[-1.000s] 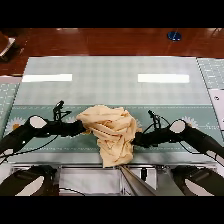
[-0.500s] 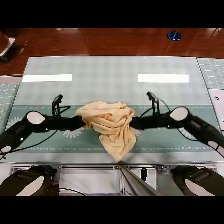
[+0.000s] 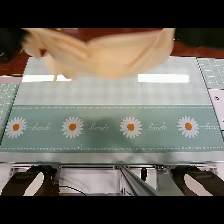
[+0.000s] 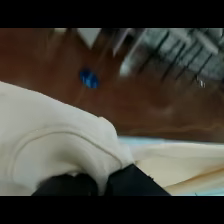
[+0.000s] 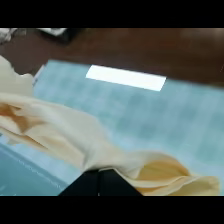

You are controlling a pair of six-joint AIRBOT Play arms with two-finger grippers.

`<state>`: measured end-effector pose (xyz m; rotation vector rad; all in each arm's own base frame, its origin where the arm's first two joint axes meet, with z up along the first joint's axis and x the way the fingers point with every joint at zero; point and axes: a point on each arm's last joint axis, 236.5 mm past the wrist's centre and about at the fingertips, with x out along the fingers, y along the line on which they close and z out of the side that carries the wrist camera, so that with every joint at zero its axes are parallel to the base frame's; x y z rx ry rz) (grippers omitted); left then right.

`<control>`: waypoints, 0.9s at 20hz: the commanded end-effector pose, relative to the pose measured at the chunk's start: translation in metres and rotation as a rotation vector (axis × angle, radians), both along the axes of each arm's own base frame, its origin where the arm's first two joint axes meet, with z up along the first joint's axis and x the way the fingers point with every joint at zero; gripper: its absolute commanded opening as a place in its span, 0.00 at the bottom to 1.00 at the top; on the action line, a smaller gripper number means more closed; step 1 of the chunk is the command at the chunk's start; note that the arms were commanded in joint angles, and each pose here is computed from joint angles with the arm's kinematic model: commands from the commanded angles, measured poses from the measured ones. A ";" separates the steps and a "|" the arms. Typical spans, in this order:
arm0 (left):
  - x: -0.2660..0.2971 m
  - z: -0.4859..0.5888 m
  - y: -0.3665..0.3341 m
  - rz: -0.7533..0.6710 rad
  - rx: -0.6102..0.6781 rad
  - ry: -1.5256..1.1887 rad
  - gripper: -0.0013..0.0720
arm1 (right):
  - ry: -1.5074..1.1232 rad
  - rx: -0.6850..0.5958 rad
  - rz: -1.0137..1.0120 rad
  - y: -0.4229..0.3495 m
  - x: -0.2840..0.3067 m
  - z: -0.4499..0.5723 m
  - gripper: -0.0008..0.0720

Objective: Fold the shirts.

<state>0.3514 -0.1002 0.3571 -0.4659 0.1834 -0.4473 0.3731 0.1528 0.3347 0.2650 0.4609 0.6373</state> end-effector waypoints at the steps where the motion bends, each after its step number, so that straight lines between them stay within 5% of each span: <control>1: -0.088 0.141 0.026 0.127 0.090 -0.383 0.04 | -0.323 -0.099 -0.119 -0.040 -0.065 0.121 0.05; 5: -0.162 0.171 0.029 0.232 0.237 -0.513 0.04 | -0.488 -0.194 -0.294 -0.074 -0.137 0.166 0.05; 10: -0.174 0.046 0.014 0.107 0.396 -0.056 0.04 | -0.331 -0.266 -0.413 -0.102 -0.172 0.128 0.05; 14: -0.156 -0.077 0.012 -0.039 0.339 0.339 0.04 | -0.064 -0.260 -0.393 -0.106 -0.148 0.038 0.05; 18: -0.127 -0.180 -0.010 -0.188 0.109 0.539 0.04 | 0.257 -0.252 -0.351 -0.107 -0.115 -0.096 0.05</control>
